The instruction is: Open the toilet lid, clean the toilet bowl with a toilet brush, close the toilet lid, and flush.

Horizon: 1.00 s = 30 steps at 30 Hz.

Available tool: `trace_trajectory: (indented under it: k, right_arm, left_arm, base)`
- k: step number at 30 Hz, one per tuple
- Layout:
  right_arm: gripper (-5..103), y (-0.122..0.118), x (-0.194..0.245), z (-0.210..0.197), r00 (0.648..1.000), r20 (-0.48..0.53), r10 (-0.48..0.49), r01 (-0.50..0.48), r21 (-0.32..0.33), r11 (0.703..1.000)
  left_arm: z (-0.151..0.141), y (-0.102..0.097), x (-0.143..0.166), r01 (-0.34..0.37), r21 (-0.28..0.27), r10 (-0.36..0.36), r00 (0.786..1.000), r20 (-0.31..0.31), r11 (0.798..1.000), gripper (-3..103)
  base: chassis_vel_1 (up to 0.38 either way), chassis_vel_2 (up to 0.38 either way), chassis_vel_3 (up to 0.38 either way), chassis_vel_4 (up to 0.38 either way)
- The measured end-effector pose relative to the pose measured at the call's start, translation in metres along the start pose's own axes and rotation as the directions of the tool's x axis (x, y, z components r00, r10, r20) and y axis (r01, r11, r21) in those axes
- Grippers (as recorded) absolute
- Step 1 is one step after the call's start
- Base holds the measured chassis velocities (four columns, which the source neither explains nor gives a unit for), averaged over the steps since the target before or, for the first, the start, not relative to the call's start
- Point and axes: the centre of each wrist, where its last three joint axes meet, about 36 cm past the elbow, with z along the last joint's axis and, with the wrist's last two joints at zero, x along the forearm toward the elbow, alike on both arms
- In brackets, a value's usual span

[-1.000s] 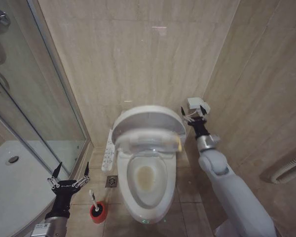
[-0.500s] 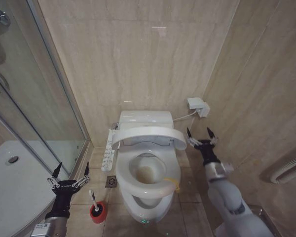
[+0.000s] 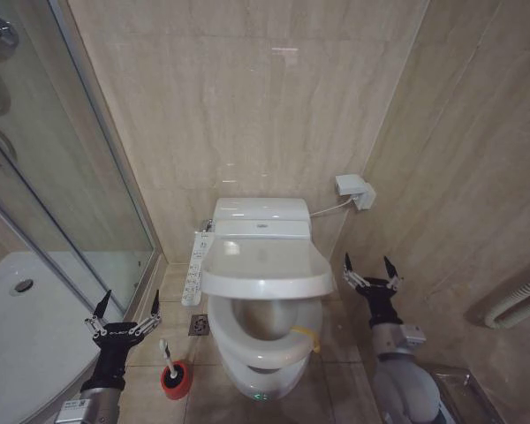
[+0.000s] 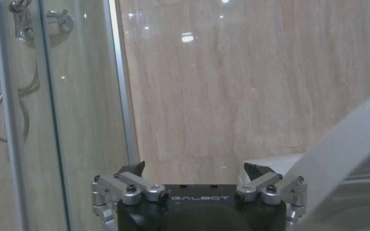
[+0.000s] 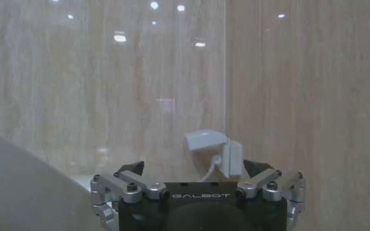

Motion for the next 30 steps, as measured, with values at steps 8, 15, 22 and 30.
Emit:
trace_trajectory:
  k: [8, 15, 22, 30]
  right_arm:
    - [100, -0.006, 0.01, 0.014, 0.998, -0.058, 0.02, -0.019, 0.007, 1.0]
    - [100, -0.015, 0.012, 0.005, 0.994, -0.1, 0.048, -0.049, -0.004, 0.999]
    - [100, -0.034, 0.009, 0.005, 0.99, -0.089, 0.108, -0.107, 0.017, 0.994]
    - [100, -0.034, 0.012, 0.0, 0.99, -0.078, 0.12, -0.12, 0.0, 0.993]
  left_arm:
    - [0.0, 0.0, 0.0, 0.0, 0.0, 0.0, 1.0, 0.0, 1.0, 100]
    - [0.0, 0.0, 0.0, 0.0, 0.0, 0.0, 1.0, 0.0, 1.0, 100]
    - [0.0, 0.0, 0.0, 0.0, 0.0, 0.0, 1.0, 0.0, 1.0, 100]
    - [0.0, 0.0, 0.0, 0.0, 0.0, 0.0, 1.0, 0.0, 1.0, 100]
  base:
    - [0.0, 0.0, 0.0, 0.0]
    - [0.0, 0.0, 0.0, 0.0]
    - [0.0, 0.0, 0.0, 0.0]
    - [0.0, 0.0, 0.0, 0.0]
